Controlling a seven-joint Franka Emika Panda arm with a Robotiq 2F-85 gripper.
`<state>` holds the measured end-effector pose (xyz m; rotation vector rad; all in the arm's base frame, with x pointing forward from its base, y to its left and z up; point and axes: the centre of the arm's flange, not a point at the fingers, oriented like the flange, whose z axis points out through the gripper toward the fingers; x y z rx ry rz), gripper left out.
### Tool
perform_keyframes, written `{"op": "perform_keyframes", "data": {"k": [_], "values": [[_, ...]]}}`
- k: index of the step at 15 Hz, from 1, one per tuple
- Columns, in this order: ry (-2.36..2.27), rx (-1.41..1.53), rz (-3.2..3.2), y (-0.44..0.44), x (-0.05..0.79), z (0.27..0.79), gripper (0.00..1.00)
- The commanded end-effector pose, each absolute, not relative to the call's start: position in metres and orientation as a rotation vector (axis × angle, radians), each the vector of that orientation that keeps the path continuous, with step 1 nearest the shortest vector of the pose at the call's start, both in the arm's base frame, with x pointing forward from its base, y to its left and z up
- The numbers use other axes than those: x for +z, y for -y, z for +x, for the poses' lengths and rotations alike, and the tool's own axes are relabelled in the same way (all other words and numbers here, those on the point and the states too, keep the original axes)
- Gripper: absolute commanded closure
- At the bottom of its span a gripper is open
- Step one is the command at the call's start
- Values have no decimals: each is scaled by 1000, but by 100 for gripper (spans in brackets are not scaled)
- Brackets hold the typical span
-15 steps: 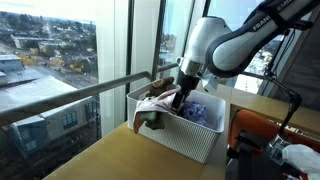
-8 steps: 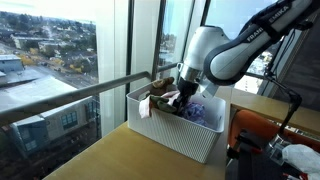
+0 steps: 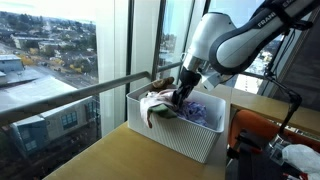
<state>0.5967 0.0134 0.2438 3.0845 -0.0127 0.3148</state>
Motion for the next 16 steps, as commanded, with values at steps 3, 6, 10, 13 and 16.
{"op": "perform_keyframes", "data": {"k": [3,6,10,13,16], "values": [[104,466,3060,-16,323,571,96],[132,557,3050,-19,367,563,96],[119,709,3063,-54,434,555,96],[62,763,3116,-115,448,544,96],[-11,721,3161,-193,412,528,96]]}}
